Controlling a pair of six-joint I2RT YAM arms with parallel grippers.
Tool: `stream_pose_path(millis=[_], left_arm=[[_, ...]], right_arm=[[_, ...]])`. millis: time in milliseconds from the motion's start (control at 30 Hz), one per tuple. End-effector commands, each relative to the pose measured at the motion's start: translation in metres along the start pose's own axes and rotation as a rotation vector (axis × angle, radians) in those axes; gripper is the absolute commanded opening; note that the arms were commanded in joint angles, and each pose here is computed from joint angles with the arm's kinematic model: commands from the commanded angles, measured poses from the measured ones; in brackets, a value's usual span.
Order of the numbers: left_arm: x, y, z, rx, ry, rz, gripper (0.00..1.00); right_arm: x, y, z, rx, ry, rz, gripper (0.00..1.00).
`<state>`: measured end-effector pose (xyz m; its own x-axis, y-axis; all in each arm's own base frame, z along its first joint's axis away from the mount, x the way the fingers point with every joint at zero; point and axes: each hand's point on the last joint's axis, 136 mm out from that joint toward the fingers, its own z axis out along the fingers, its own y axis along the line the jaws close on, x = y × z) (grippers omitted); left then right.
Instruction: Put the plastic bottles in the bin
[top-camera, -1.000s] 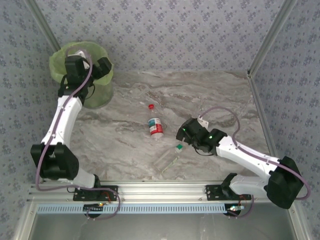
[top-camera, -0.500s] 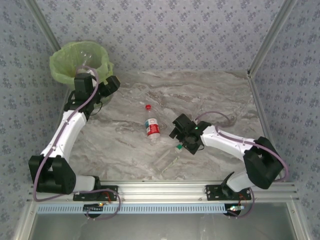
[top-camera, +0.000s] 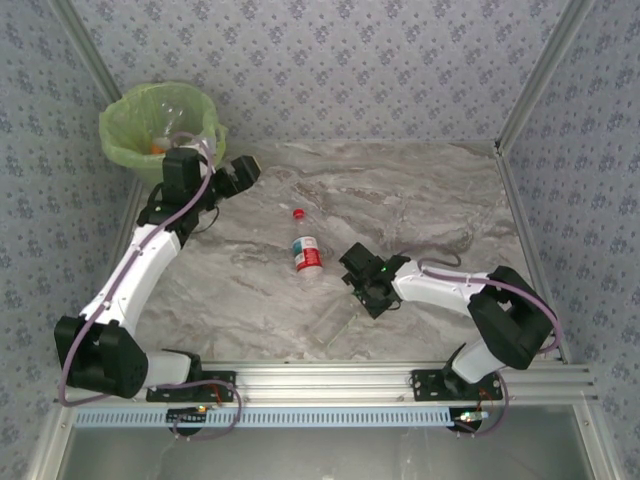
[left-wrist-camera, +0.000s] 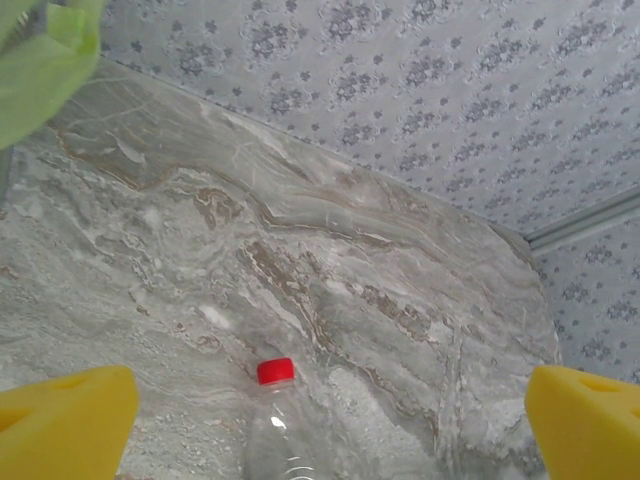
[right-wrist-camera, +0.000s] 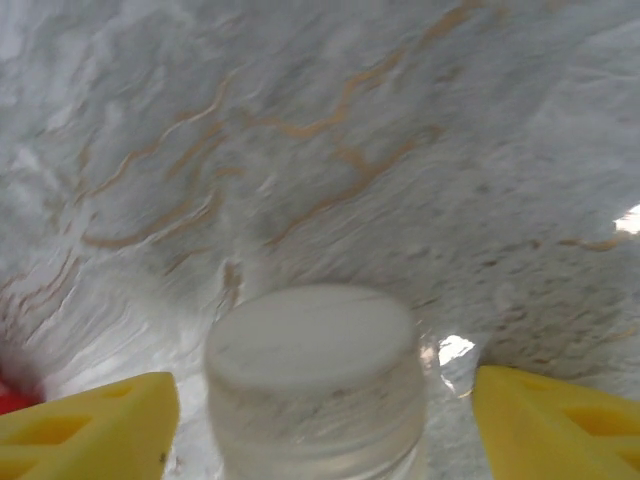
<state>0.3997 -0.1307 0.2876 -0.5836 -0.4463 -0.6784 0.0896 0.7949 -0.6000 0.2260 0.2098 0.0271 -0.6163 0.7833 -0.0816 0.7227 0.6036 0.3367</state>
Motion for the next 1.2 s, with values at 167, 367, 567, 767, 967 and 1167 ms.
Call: stream_pose_path(millis=[167, 367, 567, 767, 967, 1167], left_arm=[[0.018, -0.003, -0.008, -0.009, 0.058, 0.022, 0.99], [0.029, 0.000, -0.009, -0.011, 0.091, 0.047, 0.99], [0.039, -0.006, -0.012, 0.036, 0.117, 0.081, 0.99], [0.058, -0.026, -0.011, 0.121, 0.167, 0.189, 0.99], [0.066, -0.040, -0.009, 0.172, 0.177, 0.213, 0.99], [0.073, -0.056, -0.003, 0.233, 0.203, 0.243, 0.99]], right_arm=[[-0.011, -0.008, 0.011, 0.000, -0.069, 0.072, 0.52], [-0.019, -0.015, 0.010, 0.005, -0.092, 0.072, 0.35], [-0.039, -0.018, -0.001, -0.013, -0.155, 0.053, 0.08], [-0.052, -0.025, -0.015, -0.003, -0.210, 0.014, 0.00], [-0.071, -0.016, -0.036, -0.043, -0.309, -0.032, 0.00], [-0.095, 0.003, -0.070, -0.130, -0.441, -0.100, 0.00]])
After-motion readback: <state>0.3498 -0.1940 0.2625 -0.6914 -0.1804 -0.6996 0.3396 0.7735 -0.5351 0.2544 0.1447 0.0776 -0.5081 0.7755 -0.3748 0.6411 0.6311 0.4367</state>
